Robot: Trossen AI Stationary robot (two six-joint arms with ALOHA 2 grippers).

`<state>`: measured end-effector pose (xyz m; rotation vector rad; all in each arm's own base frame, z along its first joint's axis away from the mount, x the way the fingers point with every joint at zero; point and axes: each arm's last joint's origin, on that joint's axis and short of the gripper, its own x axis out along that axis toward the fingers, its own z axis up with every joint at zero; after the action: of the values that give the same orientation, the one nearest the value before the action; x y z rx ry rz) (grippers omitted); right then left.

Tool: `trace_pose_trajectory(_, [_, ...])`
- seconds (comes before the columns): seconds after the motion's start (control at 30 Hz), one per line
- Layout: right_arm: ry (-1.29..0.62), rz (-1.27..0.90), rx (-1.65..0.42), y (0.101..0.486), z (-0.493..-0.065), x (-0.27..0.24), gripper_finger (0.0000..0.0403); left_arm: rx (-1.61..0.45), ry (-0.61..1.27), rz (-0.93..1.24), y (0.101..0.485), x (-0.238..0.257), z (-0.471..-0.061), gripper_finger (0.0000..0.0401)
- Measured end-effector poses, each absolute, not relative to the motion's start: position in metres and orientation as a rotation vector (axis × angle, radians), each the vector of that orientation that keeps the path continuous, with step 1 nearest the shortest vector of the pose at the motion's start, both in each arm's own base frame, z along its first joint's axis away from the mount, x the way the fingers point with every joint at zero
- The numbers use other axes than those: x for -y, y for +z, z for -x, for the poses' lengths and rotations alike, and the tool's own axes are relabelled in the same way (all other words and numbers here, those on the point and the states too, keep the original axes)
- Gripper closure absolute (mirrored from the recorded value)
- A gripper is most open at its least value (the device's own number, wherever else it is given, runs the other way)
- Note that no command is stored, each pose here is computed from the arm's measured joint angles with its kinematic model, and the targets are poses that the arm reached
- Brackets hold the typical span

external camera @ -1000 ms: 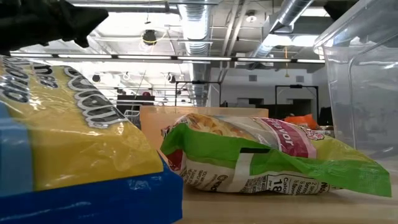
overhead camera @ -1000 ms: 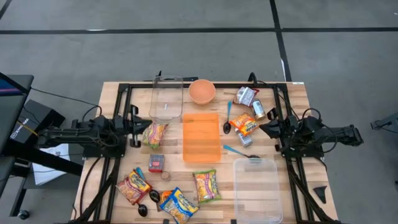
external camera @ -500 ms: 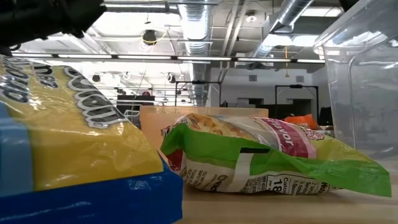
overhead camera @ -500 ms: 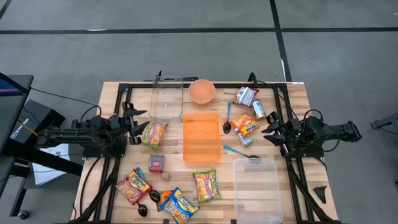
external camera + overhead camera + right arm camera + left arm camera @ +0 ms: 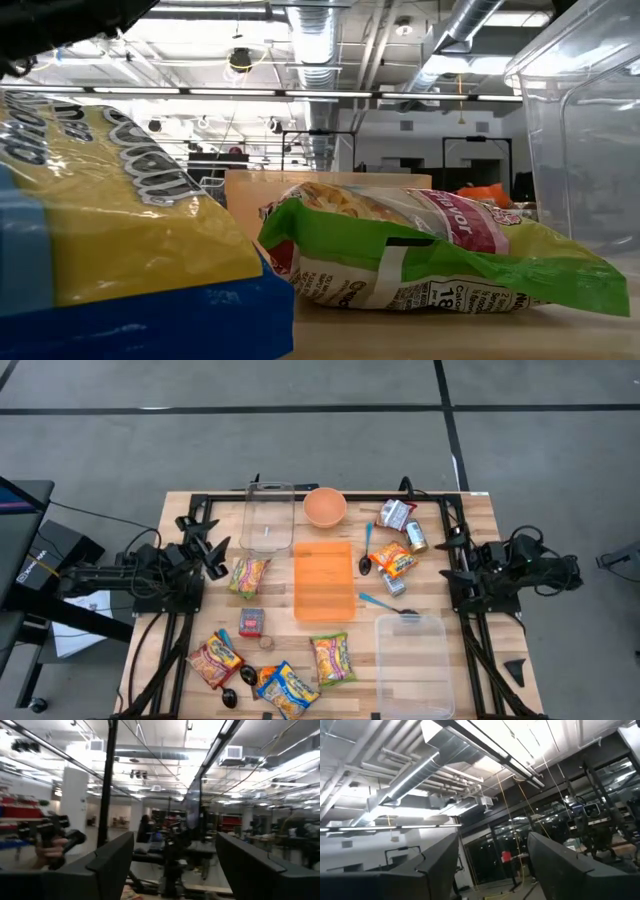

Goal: Pick & Place Food Item
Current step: Put the golden seasoning bottle into the orange bin

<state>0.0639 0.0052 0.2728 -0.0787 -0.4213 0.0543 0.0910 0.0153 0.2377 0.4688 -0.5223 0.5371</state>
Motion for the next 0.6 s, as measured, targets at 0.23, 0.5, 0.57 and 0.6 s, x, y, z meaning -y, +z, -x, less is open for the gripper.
trace_pose_trajectory(0.23, [-0.144, 0.094, 0.351, 0.294, -0.061, 0.001, 0.0124, 0.484, 0.529, -0.478, 0.275, -0.017, -0.112, 0.0118])
trace_pose_trajectory(0.5, [-0.181, 0.013, 0.156, 0.320, -0.071, 0.002, 0.0124, 0.343, 0.471, -0.591, 0.281, -0.018, -0.150, 0.0055])
trace_pose_trajectory(0.57, [-0.224, 0.029, 0.080, 0.327, -0.076, 0.003, 0.0124, 0.368, 0.425, -0.619, 0.284, -0.016, -0.156, 0.0041])
trace_pose_trajectory(0.6, [-0.258, 0.044, 0.050, 0.331, -0.077, 0.004, 0.0124, 0.391, 0.421, -0.625, 0.288, -0.016, -0.157, 0.0035])
